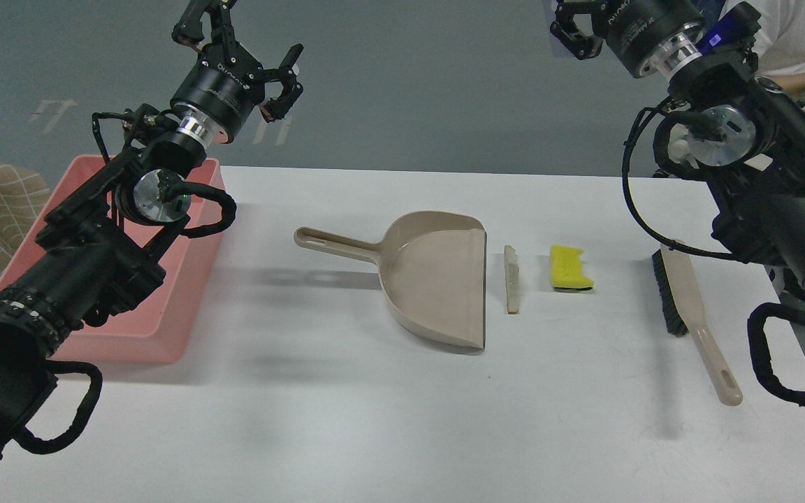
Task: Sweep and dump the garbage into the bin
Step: 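Move the left gripper down toward the beige dustpan handle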
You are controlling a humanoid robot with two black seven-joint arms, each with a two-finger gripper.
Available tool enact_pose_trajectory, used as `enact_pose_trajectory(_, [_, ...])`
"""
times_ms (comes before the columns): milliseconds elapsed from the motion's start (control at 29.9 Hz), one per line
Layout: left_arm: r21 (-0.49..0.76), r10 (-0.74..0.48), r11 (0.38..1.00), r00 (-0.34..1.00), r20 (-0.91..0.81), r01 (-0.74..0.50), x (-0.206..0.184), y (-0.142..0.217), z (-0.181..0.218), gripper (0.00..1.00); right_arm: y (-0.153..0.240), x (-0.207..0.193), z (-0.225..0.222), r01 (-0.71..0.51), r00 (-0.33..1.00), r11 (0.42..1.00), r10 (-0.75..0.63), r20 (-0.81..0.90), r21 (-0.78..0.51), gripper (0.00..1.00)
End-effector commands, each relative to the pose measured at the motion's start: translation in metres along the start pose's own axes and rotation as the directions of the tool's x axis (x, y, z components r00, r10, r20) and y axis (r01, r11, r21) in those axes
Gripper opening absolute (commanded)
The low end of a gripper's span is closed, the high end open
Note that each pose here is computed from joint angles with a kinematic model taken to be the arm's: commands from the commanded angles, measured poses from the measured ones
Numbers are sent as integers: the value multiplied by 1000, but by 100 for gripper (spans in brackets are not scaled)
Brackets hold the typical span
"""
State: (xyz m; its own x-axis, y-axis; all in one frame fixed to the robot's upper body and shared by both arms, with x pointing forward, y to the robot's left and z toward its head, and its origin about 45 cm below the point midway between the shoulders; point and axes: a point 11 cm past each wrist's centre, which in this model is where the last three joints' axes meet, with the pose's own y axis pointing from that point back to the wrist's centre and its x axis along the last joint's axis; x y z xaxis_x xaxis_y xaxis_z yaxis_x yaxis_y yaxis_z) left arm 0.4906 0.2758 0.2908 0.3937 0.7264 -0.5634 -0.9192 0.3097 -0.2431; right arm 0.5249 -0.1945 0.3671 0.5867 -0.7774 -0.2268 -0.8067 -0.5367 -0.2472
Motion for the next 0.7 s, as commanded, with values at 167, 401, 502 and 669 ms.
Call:
enact_pose_trajectory(167, [-4, -4, 1000, 1000, 12, 4, 1, 0, 3, 98, 0, 8, -6, -39, 998, 999, 38, 41, 30, 100])
enact_pose_trajectory(401, [-24, -10, 1000, 999, 38, 11, 6, 0, 20, 98, 3, 14, -8, -52, 998, 998, 51, 40, 38, 100])
enact_pose_trajectory(502, [-17, -32, 999, 999, 31, 32, 7, 2, 22, 98, 3, 14, -8, -54, 998, 998, 52, 40, 40, 100])
enact_pose_trajectory(669, [-53, 21, 998, 1000, 14, -20, 22, 5, 29, 98, 2, 13, -11, -52, 998, 998, 50, 39, 48, 100])
